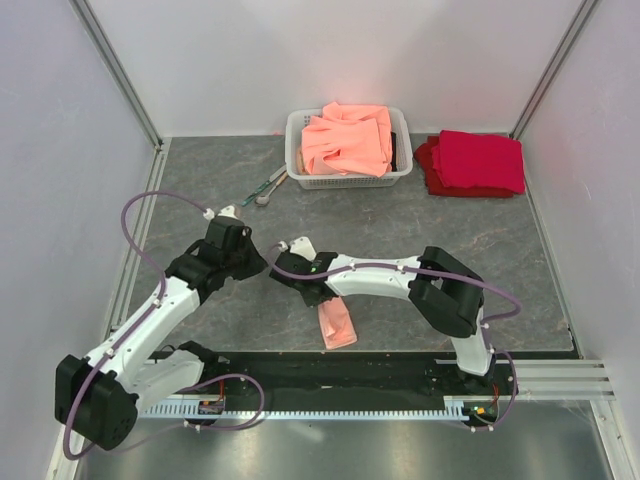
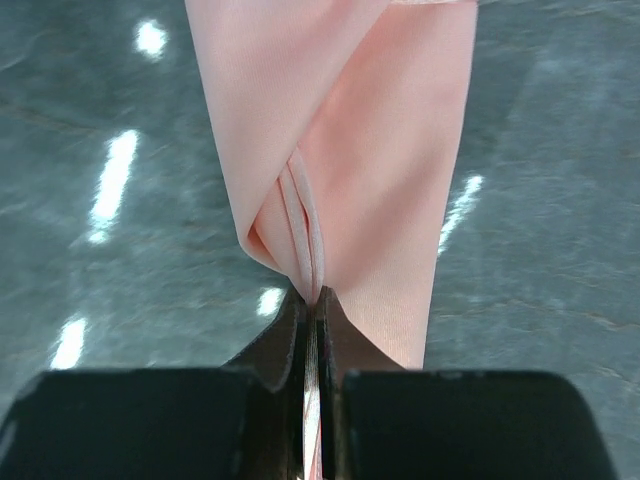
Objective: Fold the napkin into a case and place the utensils inside
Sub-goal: Pick up the smaller rectangle-folded napkin from the center of the board, then turn over the smaller rectangle-folded napkin at the center of the board.
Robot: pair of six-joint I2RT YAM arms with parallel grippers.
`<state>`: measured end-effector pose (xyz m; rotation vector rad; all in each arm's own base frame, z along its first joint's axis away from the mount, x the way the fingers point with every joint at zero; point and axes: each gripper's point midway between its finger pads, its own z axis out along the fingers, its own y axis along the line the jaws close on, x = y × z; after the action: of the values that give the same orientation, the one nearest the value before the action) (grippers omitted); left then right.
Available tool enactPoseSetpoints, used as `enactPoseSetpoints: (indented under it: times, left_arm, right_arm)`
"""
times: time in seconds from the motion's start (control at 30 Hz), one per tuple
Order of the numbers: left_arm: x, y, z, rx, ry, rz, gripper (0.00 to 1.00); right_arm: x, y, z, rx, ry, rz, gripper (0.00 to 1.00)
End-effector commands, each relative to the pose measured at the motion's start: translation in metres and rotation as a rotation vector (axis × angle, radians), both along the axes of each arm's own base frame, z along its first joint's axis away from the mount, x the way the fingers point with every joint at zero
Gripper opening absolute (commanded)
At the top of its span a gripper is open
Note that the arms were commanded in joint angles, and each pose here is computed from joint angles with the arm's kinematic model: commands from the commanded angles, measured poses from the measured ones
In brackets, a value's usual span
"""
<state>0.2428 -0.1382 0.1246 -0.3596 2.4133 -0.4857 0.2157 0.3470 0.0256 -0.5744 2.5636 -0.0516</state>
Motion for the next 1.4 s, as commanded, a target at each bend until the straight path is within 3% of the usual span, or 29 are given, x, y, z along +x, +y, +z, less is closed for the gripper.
enactPoseSetpoints:
  times: [0.0, 0.3, 0.47, 0.53, 0.57, 0.67, 0.93, 1.1, 1.23, 1.3, 1.33, 1.37]
  left_arm:
    - [0.015, 0.014, 0.018, -0.02, -0.038, 0.085, 0.14]
    - [0.019, 0.022, 0.025, -0.025, -0.034, 0.094, 0.14]
    - [0.017, 0.009, 0.027, -0.065, -0.023, 0.027, 0.13]
    - [0.015, 0.006, 0.025, -0.075, -0.012, 0.01, 0.13]
    - [0.015, 0.006, 0.025, -0.077, -0.01, 0.007, 0.13]
    - [0.013, 0.004, 0.022, -0.082, 0.002, -0.005, 0.13]
    - [0.01, -0.005, 0.015, -0.116, 0.021, -0.046, 0.13]
    - [0.01, -0.013, 0.012, -0.147, 0.024, -0.084, 0.14]
    - [0.011, -0.026, 0.006, -0.183, 0.049, -0.134, 0.15]
    - [0.012, -0.031, 0.004, -0.203, 0.053, -0.155, 0.15]
    - [0.012, -0.034, -0.001, -0.208, 0.071, -0.16, 0.15]
    - [0.012, -0.037, -0.002, -0.218, 0.072, -0.169, 0.15]
  right_arm:
    - [-0.011, 0.045, 0.043, 0.255, 0.053, 0.067, 0.0]
    - [-0.039, 0.093, 0.096, 0.736, 0.29, 0.2, 0.0]
    - [-0.04, 0.103, 0.09, 0.93, 0.383, 0.248, 0.0]
    - [-0.052, 0.1, 0.08, 0.997, 0.491, 0.245, 0.0]
    - [-0.044, 0.105, 0.091, 1.082, 0.47, 0.273, 0.0]
    - [-0.048, 0.102, 0.085, 1.145, 0.525, 0.287, 0.0]
    - [-0.043, 0.083, 0.061, 1.22, 0.602, 0.235, 0.01]
    - [-0.031, 0.067, 0.051, 1.207, 0.601, 0.215, 0.07]
    - [-0.008, 0.046, 0.034, 1.157, 0.59, 0.196, 0.32]
    - [0.001, 0.03, 0.014, 1.054, 0.599, 0.15, 0.38]
    - [0.021, 0.021, 0.013, 1.008, 0.514, 0.209, 0.42]
    - [0.02, 0.003, 0.0, 0.919, 0.555, 0.153, 0.5]
